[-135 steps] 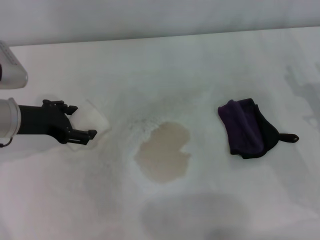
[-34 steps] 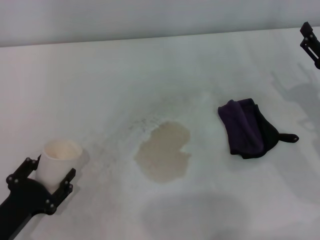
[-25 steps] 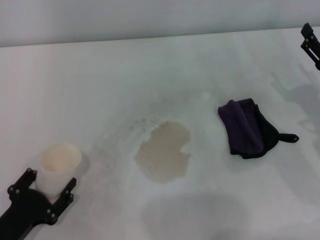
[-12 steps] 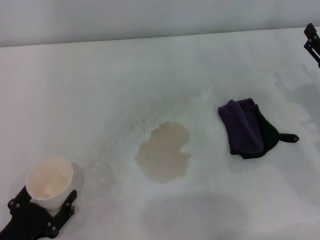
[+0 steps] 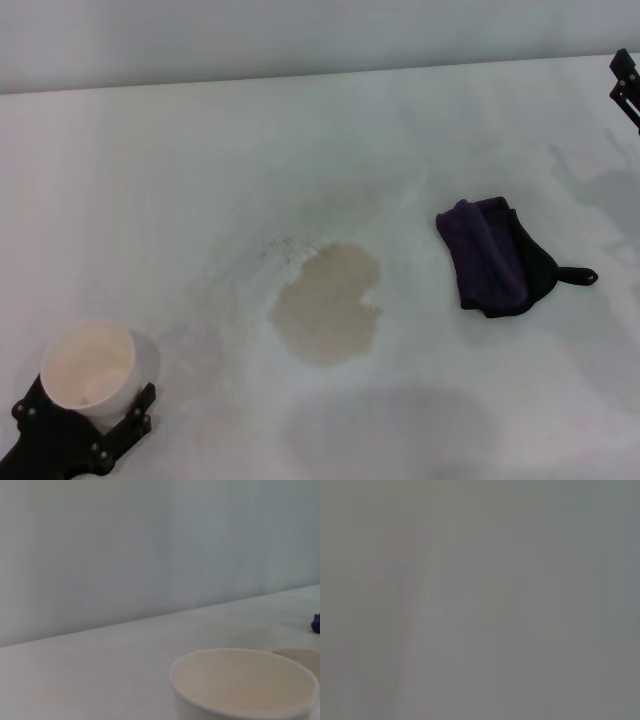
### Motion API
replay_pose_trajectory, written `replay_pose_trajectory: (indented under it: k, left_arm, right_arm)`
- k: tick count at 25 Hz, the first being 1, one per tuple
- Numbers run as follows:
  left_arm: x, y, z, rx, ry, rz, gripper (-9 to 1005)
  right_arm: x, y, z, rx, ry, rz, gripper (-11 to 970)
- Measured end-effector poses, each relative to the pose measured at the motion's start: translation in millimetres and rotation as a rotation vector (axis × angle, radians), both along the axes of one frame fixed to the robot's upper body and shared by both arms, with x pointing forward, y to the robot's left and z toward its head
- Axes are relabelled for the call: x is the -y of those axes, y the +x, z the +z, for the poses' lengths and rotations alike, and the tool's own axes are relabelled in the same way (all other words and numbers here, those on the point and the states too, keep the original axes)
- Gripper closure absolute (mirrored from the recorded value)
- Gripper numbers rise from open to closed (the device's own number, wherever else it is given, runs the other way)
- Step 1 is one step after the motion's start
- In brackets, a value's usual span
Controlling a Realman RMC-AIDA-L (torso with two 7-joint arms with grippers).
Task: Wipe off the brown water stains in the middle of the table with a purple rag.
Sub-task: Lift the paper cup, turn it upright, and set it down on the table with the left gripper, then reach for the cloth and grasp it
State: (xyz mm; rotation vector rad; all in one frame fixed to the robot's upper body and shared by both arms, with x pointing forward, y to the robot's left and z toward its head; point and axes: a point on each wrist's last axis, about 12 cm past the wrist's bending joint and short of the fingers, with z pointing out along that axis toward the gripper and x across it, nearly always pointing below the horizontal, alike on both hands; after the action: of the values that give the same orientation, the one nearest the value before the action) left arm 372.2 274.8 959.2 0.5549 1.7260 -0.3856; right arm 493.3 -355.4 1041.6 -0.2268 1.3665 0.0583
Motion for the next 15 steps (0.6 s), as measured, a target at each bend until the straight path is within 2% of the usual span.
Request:
replay_pose_trajectory:
  k: [6,15]
  left_arm:
    - [0,-2.7,0.3,0.006,0.001,-0.003,103]
    - [-5,-21.9,-0.6,0.0,-0.016,0.031,103]
  right_arm:
    - [0,0.5,0.5,0.002,-0.003,0.0,93]
    - [2,1.1,1.1,0.0,-0.015,0.004,93]
